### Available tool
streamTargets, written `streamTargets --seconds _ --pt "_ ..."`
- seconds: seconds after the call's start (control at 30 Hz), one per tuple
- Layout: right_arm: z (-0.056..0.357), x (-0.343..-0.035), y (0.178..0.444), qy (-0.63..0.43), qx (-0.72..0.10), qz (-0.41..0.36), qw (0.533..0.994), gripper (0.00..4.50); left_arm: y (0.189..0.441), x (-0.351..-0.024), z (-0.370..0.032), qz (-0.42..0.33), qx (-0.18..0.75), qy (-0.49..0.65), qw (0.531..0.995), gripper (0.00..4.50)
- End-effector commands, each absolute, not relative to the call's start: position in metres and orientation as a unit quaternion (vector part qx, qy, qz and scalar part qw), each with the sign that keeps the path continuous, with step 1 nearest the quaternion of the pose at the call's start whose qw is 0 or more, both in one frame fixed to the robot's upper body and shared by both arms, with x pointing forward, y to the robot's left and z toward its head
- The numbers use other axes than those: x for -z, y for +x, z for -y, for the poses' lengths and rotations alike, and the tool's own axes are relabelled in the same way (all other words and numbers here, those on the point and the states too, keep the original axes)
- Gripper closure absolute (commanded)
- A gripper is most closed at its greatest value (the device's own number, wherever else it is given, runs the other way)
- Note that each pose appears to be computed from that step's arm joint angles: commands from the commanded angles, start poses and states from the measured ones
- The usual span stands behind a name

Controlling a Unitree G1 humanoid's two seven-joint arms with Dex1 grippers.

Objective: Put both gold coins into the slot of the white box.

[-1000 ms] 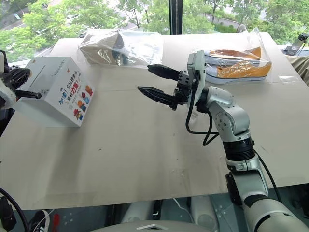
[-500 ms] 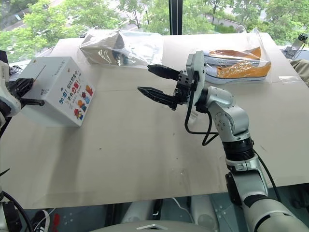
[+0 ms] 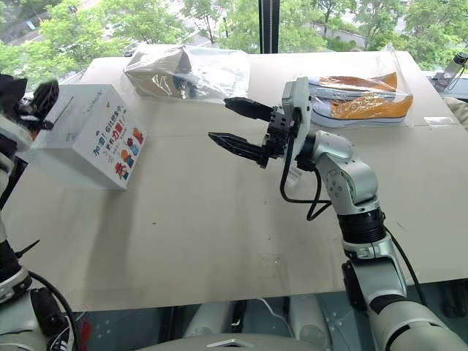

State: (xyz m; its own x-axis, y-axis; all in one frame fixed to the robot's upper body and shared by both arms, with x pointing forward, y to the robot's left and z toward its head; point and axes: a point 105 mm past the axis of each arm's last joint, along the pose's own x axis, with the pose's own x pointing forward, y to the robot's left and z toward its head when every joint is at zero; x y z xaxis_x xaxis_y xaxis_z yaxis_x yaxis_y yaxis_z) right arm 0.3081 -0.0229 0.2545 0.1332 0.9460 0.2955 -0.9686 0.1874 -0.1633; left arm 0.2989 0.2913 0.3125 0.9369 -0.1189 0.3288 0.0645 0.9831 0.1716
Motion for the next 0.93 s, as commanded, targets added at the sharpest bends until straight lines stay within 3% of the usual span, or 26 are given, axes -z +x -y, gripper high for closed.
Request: streamTargets --seconds 0.03,0.23,0.43,0.7,0.93 --pt "0.038 -0.247 0.305 0.012 -0.628 0.167 0.760 0.39 0.278 -0.291 -0.232 0.155 0.182 0.076 0.968 1.92" --pt "0.067 -0.189 0.307 -0.031 -0.601 0.096 0.793 0.39 0.259 -0.203 -0.198 0.048 0.220 0.043 0.973 1.92" --pt "0.103 -0.122 0.291 -0.071 -0.568 0.018 0.820 0.39 0.234 -0.130 -0.203 -0.052 0.207 0.085 0.973 1.92" --pt "0.147 -0.093 0.281 -0.072 -0.509 -0.009 0.858 0.39 0.224 -0.107 -0.199 -0.065 0.225 0.061 0.970 1.92" --pt "0.161 -0.083 0.277 -0.081 -0.488 -0.009 0.869 0.39 0.224 -0.105 -0.189 -0.060 0.258 0.052 0.963 1.92"
